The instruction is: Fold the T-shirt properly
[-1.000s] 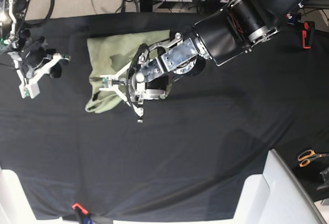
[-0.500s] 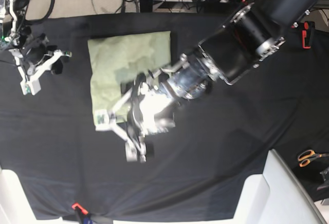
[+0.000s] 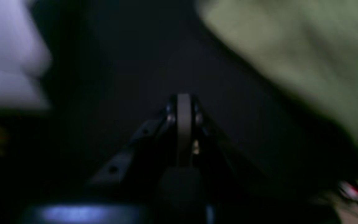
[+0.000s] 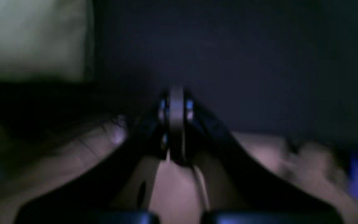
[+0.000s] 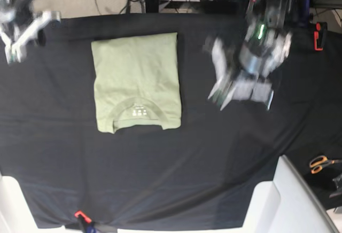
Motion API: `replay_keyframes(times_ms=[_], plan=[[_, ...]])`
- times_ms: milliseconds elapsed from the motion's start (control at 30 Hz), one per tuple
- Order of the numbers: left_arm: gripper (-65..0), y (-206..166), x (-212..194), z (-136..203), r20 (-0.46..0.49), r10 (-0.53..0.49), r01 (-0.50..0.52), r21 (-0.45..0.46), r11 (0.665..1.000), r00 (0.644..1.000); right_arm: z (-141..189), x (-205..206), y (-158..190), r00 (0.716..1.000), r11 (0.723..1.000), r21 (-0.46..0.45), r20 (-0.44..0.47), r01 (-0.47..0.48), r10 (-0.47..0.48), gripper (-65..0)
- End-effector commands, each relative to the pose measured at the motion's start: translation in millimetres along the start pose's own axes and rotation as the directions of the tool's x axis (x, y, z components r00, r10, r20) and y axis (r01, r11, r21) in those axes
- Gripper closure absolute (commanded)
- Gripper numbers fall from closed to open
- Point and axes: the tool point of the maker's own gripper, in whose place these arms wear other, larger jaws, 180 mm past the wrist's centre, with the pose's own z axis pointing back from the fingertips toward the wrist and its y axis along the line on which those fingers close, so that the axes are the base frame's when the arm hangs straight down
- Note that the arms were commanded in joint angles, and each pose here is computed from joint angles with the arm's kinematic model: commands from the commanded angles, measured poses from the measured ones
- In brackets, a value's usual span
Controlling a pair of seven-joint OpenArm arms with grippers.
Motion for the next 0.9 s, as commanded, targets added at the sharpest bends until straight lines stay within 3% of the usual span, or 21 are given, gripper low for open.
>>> replay_keyframes(times_ms=[0, 133, 300, 467, 600, 700, 767, 867], plan=[[0.0, 1, -3, 11, 0.037, 0.02, -0.02, 0.016, 1.0, 0.999, 6, 11, -1, 0.999, 1.0, -0.018, 0.046, -0.024, 0.025, 0.0], [0.0, -37, -79, 46, -0.081, 0.097, -0.1, -0.041, 0.994, 0.992, 19, -52, 8, 0.984, 0.994, -0.029, -0.148, -0.101, 0.096, 0.0], [0.0, -97, -160, 66, -0.25, 0.17, -0.211, -0.145, 0.967, 0.953, 12, -151, 47, 0.893, 0.99, 0.117, -0.433, -0.077, 0.12, 0.0], [0.0, -163, -237, 57, -0.379, 0.244, -0.35, -0.24, 0.906, 0.893, -12, -222, 110, 0.824, 0.955, 0.295, -0.533, -0.032, 0.192, 0.0], [0.0, -201, -286, 39, -0.444, 0.297, -0.449, -0.29, 0.845, 0.846, -36, -269, 141, 0.758, 0.937, 0.349, -0.618, 0.024, 0.211, 0.0], [0.0, -217, -315, 26, -0.507, 0.348, -0.532, -0.279, 0.8, 0.789, -51, -302, 149, 0.713, 0.943, 0.318, -0.683, 0.097, 0.157, 0.0], [0.0, -222, -322, 19, -0.546, 0.365, -0.573, -0.274, 0.773, 0.754, -64, -307, 158, 0.737, 0.947, 0.284, -0.671, 0.152, 0.083, 0.0], [0.0, -218, -298, -8, -0.51, 0.373, -0.566, -0.3, 0.768, 0.775, -80, -296, 159, 0.81, 0.95, 0.248, -0.586, 0.188, -0.007, 0.0]])
